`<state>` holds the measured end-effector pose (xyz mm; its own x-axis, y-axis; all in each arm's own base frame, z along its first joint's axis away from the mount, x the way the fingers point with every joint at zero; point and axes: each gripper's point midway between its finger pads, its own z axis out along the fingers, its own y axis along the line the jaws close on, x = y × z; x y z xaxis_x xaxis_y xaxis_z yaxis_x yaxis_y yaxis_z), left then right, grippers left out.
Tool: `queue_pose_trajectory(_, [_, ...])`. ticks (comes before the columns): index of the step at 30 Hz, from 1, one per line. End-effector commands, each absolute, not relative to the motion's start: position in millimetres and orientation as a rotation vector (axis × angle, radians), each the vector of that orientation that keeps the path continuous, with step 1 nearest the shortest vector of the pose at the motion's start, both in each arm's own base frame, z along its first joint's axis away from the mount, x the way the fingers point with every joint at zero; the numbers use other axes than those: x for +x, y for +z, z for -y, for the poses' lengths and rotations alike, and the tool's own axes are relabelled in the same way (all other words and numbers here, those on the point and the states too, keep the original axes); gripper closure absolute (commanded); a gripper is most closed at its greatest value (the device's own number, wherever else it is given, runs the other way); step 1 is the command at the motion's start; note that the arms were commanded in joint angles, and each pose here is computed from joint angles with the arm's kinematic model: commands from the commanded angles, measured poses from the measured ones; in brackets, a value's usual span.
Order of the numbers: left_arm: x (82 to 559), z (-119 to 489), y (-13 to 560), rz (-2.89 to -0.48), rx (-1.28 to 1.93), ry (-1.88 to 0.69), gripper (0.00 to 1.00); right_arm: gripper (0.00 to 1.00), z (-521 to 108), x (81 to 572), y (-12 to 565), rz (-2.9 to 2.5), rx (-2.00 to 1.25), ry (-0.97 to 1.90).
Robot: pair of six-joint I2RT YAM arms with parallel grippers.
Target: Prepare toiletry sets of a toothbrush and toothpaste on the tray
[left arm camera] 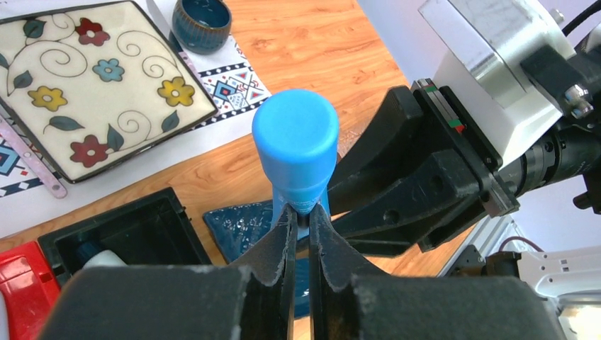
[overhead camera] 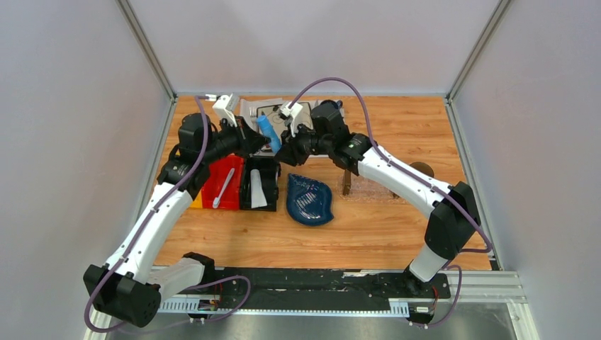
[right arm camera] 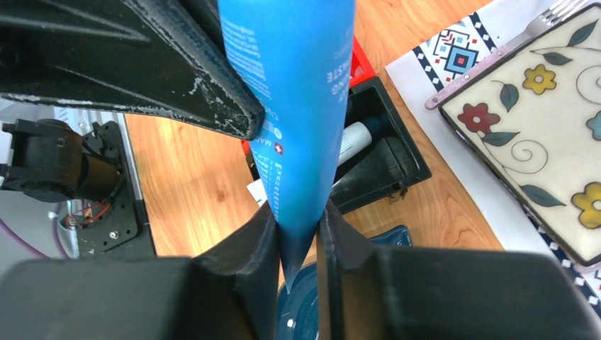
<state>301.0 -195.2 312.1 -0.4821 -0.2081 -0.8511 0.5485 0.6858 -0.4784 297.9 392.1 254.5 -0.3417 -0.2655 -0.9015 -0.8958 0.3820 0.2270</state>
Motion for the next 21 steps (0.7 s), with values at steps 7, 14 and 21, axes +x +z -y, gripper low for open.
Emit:
queue_pose_trajectory(7, [290,197,336,-1.765,0.326,-0.971,1.0,1.0,-390,308,268,-1.791,-1.047,0.876])
queue_pose_trajectory(14, [281,191,340,-1.734,0.485,-0.869,0.6,1.0,-373,298,272,-1.822,-1.122,0.813])
queue_pose_trajectory(21, [262,186,344,-1.698,0.703,-0.767,0.5,1.0,-356,285,271,-1.858,-1.219,0.759])
